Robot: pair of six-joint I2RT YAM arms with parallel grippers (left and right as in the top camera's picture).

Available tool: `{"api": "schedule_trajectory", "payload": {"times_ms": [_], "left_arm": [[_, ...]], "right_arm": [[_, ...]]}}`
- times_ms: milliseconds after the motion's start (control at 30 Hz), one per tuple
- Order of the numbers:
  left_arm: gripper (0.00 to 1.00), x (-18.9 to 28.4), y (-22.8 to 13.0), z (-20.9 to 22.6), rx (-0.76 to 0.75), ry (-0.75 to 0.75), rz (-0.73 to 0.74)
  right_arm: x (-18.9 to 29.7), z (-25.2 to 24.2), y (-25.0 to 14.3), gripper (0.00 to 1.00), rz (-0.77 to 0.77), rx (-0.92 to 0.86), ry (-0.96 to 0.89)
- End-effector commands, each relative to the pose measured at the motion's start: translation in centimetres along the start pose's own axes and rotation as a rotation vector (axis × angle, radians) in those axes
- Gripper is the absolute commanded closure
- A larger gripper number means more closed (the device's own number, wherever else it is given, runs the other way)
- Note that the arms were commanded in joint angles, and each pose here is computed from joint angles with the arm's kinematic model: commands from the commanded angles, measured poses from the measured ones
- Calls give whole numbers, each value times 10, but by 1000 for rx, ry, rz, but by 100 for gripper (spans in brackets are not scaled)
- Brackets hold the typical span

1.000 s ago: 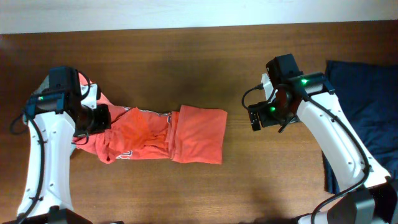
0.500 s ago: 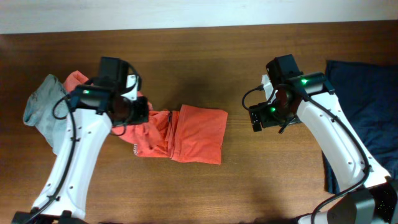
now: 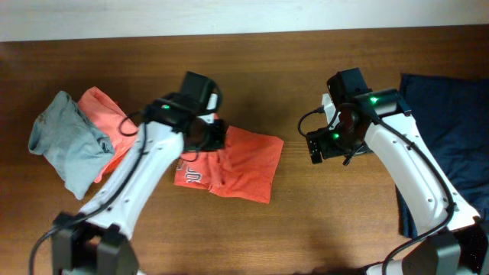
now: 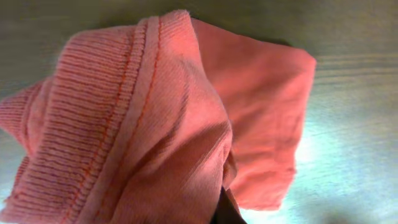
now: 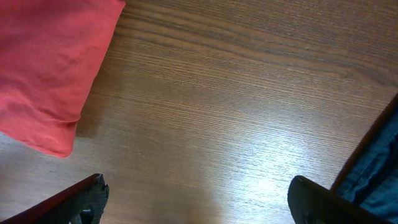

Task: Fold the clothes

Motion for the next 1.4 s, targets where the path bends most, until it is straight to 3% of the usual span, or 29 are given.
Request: {"api": "schedule_trajectory", "payload": {"times_ms": [0, 233, 567, 633, 700, 833, 967, 1200, 1300, 1367], "left_arm": [[99, -4, 3, -28, -8, -77, -6], [99, -5, 1, -43, 67, -102, -2], [99, -15, 1, -69, 13, -144, -14], [91, -23, -2, -75, -2, -145, 1], [66, -32, -6, -86, -25, -160, 24], [49, -37, -13, -110, -108, -257, 48], [48, -26, -10, -111, -199, -238, 28], [49, 13, 14, -41, -87, 32, -62], [49, 31, 27, -7, -7, 80, -123], [49, 37, 33, 17, 55, 105, -141]], "right_arm": [[2, -1, 1, 2, -2, -21, 6], [2, 3, 0, 2, 4, -21, 31], [2, 3, -1, 2, 9, -21, 35], [2, 3, -1, 2, 9, -21, 35], [2, 3, -1, 2, 9, -21, 35], [2, 3, 0, 2, 5, -21, 35], [2, 3, 0, 1, 4, -21, 35], [3, 11, -1, 1, 10, 24, 97], [6, 33, 0, 9, 4, 107, 258], [11, 50, 2, 35, -16, 152, 375]]}}
Point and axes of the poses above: each gripper's point midway between its finger pads, its own x axis back along the fingers, its own z axis along the line the jaws close on, y = z × x, the point moved 4 cm from there along x, back along the fingers, and after that the axes turned 6 degrees about -x, right-handed, at the moved point
